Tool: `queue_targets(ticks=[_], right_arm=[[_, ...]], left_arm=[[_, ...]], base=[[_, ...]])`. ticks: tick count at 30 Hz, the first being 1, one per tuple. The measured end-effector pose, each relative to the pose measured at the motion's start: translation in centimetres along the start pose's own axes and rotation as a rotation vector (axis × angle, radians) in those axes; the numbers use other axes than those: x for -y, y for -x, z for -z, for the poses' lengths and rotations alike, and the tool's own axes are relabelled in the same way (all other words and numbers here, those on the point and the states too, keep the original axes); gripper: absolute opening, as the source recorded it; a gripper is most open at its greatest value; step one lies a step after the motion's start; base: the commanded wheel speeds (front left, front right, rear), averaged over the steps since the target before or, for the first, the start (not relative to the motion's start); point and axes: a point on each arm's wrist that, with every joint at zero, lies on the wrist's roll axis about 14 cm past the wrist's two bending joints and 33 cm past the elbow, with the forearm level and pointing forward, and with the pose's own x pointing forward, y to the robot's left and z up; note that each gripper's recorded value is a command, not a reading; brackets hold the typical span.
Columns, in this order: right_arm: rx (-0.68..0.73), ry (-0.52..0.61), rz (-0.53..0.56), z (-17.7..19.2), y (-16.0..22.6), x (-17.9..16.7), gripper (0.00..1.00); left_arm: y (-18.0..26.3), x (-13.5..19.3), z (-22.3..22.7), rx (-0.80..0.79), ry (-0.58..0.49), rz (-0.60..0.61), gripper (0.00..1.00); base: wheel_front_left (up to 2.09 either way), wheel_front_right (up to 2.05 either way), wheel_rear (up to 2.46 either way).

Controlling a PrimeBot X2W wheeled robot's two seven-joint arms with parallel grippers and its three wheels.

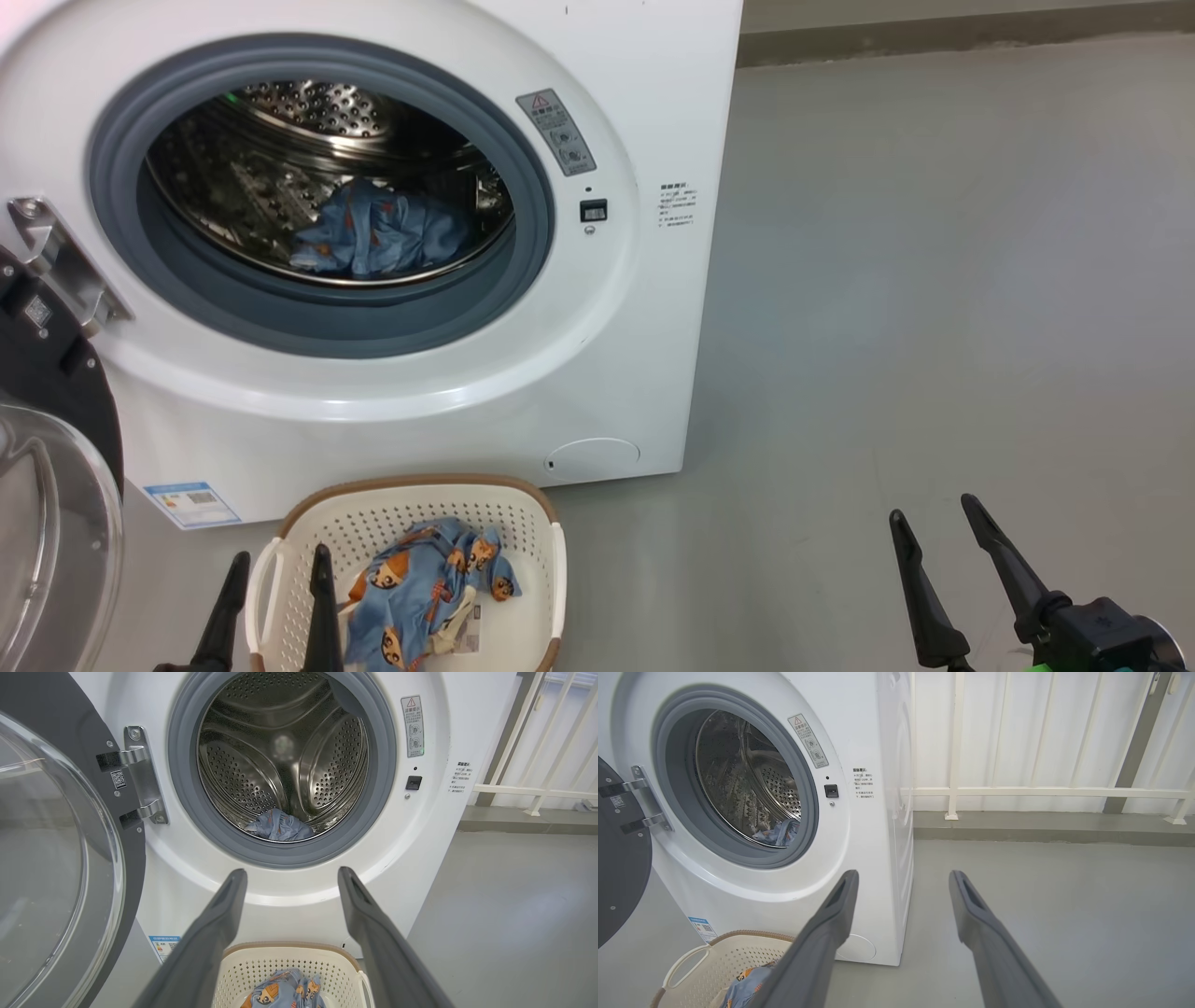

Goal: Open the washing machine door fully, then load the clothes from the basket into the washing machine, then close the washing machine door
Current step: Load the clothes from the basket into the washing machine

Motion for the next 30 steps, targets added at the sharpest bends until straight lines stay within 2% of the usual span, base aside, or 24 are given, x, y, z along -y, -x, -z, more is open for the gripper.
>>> queue_targets(ticks=[30], right_arm=[[-0.008, 0.003, 0.006, 0.0, 0.3, 0.0, 1.0]], left_arm=[[0.1, 0.2, 1.0, -0.035, -0.009, 0.009, 1.0]], base=[[0.0, 0.0, 0.0]])
